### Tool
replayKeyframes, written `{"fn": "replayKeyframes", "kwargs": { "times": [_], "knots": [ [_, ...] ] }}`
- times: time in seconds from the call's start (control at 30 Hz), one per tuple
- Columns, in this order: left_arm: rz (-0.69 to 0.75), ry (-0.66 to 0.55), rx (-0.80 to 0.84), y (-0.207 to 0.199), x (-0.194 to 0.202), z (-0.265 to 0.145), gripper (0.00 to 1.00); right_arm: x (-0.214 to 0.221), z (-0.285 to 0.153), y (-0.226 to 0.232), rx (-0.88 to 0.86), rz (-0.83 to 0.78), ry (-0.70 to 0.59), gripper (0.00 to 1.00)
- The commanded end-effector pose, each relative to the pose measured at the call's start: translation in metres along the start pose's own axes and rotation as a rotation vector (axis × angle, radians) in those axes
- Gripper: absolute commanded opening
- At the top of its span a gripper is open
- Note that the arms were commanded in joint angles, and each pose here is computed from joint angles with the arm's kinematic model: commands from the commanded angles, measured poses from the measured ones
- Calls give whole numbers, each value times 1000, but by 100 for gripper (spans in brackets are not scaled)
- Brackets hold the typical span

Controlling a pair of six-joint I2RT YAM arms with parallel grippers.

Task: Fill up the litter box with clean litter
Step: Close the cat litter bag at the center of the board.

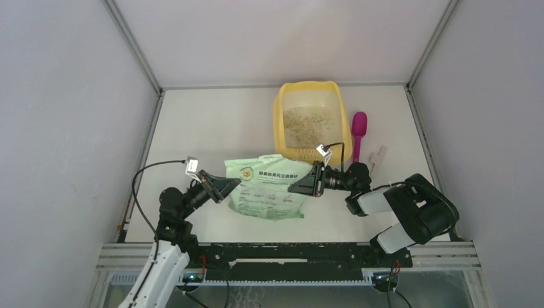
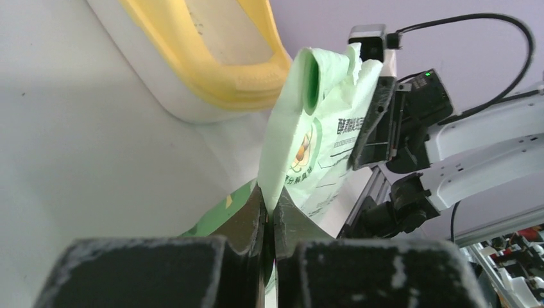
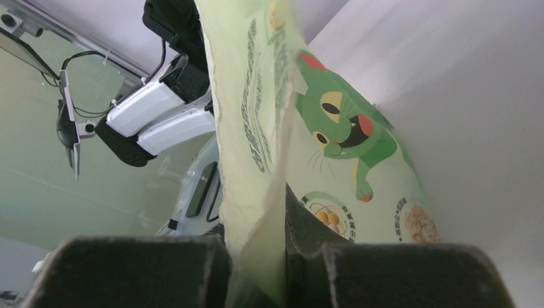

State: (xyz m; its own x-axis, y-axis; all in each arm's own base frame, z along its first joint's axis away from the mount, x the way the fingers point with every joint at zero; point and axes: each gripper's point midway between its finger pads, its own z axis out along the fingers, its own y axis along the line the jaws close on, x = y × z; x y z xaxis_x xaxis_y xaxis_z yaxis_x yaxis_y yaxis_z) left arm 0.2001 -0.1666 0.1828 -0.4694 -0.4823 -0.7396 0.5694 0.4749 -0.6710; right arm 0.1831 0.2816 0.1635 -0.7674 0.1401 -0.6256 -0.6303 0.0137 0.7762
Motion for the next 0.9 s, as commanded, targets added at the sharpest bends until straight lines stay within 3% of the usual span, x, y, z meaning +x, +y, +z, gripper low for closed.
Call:
{"fn": "replayKeyframes", "kwargs": {
  "times": [0.0,0.17,0.23,0.47,0.63,0.73,0.87],
  "knots": [
    [5,-47,-115,8,-16,-5,4,6,3,25,-41,-25,13,15],
    [-24,-75,-147,14,-13,-11,6,8,6,29,-1,-48,19,9],
    [0,-94,-169,10,-26,-11,8,-7,2,28,24,-66,-7,1],
    [31,-126,-127,-8,-73,16,7,-82,-16,28,62,-136,-100,0],
    [66,-147,-54,-21,-100,38,7,-113,-19,27,49,-212,-89,0],
    [67,-130,-52,-17,-96,41,7,-100,-17,14,76,-234,-34,0],
    [9,-92,-118,18,-47,25,8,-41,-17,-9,131,-238,48,0]
  ]
}}
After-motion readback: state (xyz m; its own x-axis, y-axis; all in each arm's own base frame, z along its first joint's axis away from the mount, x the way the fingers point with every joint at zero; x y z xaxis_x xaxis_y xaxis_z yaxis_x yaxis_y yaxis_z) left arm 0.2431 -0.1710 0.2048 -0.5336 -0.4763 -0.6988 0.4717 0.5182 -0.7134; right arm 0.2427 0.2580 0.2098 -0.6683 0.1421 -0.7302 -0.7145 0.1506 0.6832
